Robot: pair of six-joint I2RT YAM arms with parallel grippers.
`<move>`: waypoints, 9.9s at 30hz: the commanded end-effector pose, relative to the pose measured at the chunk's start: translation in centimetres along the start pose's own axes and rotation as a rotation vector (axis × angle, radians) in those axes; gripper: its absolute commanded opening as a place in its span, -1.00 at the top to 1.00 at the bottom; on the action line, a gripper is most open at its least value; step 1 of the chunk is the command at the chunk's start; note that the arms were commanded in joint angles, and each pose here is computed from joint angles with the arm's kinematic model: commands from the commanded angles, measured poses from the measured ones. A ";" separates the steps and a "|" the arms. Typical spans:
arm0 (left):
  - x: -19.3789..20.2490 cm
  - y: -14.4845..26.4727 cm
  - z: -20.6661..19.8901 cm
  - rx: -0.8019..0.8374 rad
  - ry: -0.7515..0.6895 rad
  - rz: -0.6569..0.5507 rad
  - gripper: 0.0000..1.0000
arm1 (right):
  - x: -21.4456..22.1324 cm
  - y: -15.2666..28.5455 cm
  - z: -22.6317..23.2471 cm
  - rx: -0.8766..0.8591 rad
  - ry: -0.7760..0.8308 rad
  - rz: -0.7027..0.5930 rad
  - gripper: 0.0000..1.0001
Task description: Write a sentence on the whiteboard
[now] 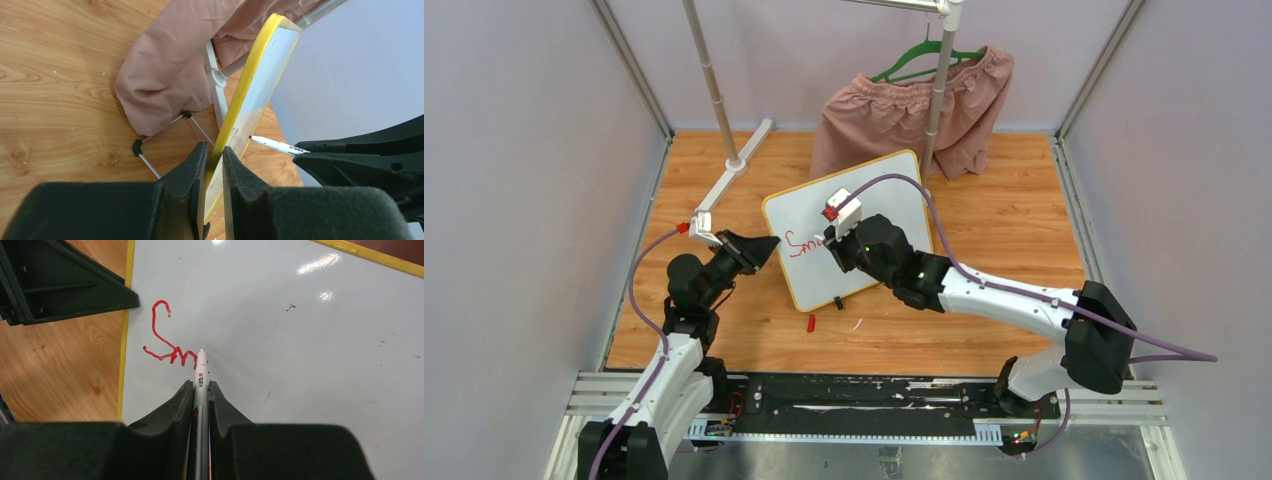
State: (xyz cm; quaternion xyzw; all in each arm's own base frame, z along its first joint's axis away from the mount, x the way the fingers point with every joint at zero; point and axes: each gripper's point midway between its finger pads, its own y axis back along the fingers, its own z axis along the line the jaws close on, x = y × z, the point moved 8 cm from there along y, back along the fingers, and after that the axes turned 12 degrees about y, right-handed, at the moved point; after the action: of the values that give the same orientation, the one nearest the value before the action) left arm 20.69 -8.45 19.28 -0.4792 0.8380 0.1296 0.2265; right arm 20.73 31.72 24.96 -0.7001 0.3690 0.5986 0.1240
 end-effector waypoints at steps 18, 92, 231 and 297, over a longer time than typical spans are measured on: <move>0.1 0.2 -0.2 0.022 -0.002 0.003 1.00 | 0.6 -0.6 -0.7 0.056 0.011 0.045 1.00; 0.1 0.2 -0.2 0.019 -0.001 0.004 1.00 | 1.0 -0.4 -1.7 0.066 -0.048 0.042 1.00; 0.2 0.2 0.0 0.013 0.003 0.008 1.00 | 2.0 -0.2 -2.2 0.053 -0.095 0.049 1.00; 0.3 0.2 -0.1 0.017 0.005 0.016 1.00 | 2.5 5.4 -4.1 0.130 -0.092 -0.002 1.00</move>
State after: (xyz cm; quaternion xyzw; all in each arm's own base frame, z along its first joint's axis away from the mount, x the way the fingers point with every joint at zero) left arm 20.63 -8.42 19.03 -0.4809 0.8378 0.1303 0.2233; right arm 19.94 25.83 26.32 -0.6689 0.3679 0.6182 0.1873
